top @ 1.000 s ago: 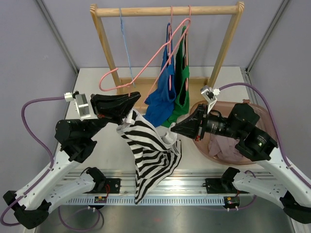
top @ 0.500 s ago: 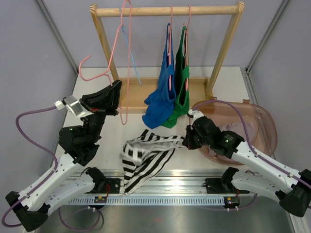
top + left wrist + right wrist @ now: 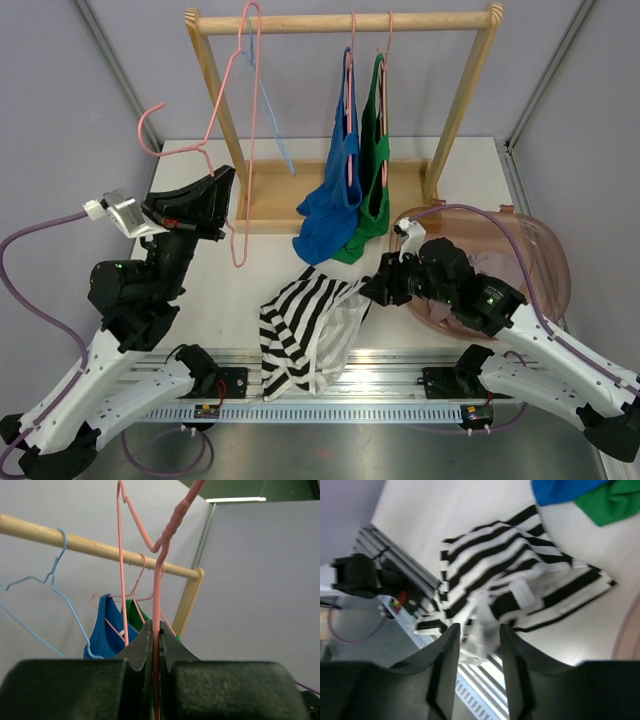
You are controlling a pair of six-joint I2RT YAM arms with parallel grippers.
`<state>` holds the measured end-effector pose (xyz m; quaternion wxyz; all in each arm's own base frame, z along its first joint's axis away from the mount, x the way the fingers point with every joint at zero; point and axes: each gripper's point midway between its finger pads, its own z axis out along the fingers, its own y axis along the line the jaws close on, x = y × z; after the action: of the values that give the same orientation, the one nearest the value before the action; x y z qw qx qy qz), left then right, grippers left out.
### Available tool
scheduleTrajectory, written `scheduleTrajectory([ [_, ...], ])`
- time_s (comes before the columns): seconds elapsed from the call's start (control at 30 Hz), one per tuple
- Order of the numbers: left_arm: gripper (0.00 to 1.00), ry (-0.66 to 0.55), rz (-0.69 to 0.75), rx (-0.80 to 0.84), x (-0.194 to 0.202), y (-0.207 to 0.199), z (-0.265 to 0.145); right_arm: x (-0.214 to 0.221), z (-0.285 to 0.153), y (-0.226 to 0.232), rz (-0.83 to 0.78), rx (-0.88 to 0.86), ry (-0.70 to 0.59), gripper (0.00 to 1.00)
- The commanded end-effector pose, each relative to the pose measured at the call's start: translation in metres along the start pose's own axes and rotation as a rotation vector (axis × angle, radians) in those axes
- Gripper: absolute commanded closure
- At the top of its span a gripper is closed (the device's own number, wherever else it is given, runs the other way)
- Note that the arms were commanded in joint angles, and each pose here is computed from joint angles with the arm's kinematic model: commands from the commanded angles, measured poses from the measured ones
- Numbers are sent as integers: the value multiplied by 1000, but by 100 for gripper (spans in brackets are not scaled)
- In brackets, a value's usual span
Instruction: Remove the tank top from the hanger
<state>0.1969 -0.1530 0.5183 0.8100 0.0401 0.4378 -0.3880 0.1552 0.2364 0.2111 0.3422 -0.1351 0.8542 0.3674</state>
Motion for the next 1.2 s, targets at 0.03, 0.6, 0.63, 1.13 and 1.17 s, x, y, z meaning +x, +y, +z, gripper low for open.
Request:
scheduleTrajectory([
  [0.03,100,170,-63,-117,18,14,-15,-16,15,39,-15,-151,-19,1],
  [0.6,100,477,-137,-437,35,32,34,-16,26,18,33,-33,-42,1],
  [0.63,100,538,-105,-469,55,39,38,-17,23,17,32,-29,-50,1],
  [1.13,100,520,61,-530,90,56,160,-13,5,9,27,-8,-71,0],
  [1.17,100,511,59,-526,92,58,165,-11,5,9,30,-11,-67,0],
])
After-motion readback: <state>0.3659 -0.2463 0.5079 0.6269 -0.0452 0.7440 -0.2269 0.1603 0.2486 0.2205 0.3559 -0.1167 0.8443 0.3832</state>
